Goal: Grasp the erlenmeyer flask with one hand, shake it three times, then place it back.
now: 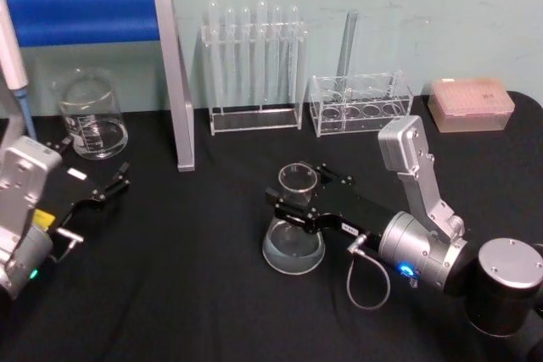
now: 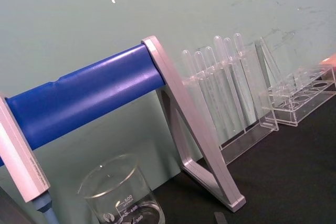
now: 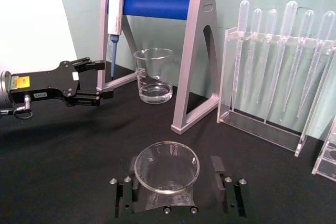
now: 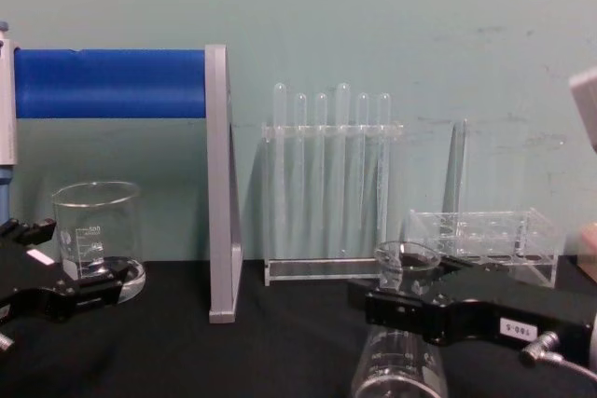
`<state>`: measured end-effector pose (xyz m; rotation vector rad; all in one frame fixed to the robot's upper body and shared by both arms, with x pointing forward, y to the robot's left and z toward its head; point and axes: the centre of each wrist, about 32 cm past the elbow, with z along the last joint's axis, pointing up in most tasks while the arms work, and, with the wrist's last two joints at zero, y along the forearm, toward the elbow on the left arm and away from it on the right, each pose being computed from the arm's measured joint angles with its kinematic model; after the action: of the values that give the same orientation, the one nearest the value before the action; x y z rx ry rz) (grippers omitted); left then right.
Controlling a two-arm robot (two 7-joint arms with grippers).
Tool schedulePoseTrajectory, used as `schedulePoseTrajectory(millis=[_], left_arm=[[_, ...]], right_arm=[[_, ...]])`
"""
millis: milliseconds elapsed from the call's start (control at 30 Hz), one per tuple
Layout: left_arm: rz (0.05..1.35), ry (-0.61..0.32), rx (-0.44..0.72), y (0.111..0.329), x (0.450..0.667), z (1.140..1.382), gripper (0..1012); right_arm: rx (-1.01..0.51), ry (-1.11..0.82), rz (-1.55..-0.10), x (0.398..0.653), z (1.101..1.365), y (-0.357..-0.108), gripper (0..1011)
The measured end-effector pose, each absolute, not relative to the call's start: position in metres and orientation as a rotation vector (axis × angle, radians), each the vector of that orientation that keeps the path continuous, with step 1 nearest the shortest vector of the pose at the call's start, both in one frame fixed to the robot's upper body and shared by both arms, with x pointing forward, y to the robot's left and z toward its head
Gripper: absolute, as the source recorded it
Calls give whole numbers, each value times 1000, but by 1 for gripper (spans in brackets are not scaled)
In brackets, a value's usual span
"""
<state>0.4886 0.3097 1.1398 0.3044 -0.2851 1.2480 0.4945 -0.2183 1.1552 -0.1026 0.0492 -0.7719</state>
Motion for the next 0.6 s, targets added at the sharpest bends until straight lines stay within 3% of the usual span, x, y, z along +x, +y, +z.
schedulePoseTrajectory(millis=[233, 600], left_arm=[[1248, -285, 304, 310, 489, 1140, 1001], [1248, -285, 304, 310, 489, 1140, 1001]], right_arm=[[-103, 49, -772, 494, 1155, -218, 995], [-102, 49, -772, 495, 1155, -218, 1000]])
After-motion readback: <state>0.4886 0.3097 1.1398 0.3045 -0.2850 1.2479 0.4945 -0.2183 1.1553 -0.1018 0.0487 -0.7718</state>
